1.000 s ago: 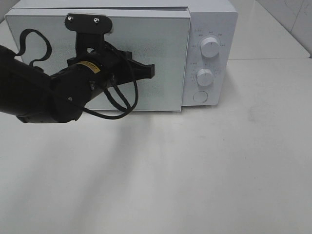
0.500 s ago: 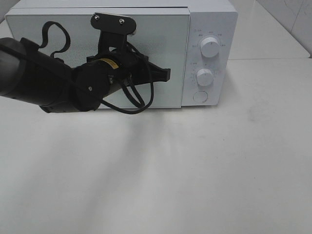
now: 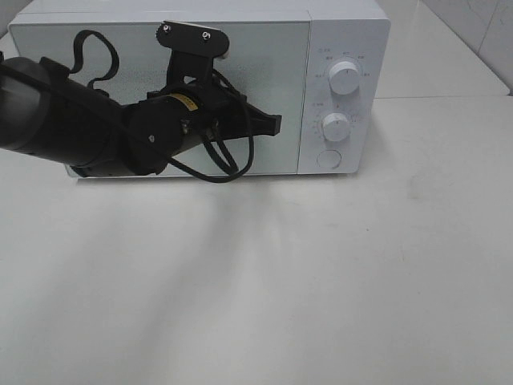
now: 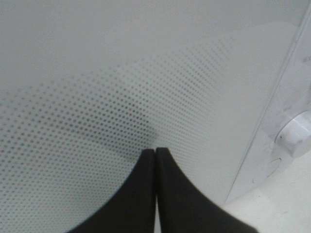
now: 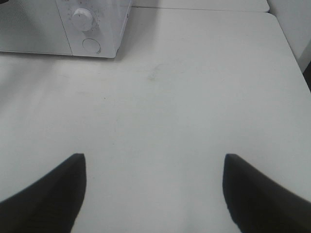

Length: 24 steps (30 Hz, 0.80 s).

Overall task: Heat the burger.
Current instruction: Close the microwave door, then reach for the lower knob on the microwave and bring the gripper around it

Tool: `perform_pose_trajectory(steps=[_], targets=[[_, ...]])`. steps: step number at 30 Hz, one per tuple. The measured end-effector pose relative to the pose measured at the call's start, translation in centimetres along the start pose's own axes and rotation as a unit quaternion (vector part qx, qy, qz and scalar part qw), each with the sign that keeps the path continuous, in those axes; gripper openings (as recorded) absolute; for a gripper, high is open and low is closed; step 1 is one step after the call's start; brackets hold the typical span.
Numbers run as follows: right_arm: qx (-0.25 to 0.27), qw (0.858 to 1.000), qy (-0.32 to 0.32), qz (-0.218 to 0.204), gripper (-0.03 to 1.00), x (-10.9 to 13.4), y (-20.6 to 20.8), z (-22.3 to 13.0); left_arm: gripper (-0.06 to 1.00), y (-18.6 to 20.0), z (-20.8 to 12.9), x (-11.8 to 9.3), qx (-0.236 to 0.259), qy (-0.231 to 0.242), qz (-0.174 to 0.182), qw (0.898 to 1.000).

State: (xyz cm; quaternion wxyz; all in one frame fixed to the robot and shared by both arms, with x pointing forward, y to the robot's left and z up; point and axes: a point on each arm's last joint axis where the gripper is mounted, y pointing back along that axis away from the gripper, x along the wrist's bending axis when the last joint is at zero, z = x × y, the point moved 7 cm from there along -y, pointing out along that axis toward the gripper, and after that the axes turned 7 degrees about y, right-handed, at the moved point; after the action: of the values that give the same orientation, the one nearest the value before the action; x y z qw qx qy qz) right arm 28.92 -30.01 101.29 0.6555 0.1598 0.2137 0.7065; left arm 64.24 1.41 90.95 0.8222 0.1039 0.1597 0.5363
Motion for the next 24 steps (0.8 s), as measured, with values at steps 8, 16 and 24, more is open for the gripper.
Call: perform_pose_trajectory(steps=[8,16,24], targets=[[0.000,1.000,0.000,0.000,0.75,0.0,0.0,0.0,0.00,1.3,-0.1,1.0,0.009,0.014,0.013,1.000],[0.000,1.000,0.000,0.000,0.75,0.0,0.0,0.0,0.10,3.6,-1.4,0.4,0.075,0.025,-0.004,0.997],[0.000,1.000,0.000,0.000,0.75,0.0,0.0,0.0,0.87,6.0,-3.7,-1.2,0.200,0.030,-0.047,0.978]])
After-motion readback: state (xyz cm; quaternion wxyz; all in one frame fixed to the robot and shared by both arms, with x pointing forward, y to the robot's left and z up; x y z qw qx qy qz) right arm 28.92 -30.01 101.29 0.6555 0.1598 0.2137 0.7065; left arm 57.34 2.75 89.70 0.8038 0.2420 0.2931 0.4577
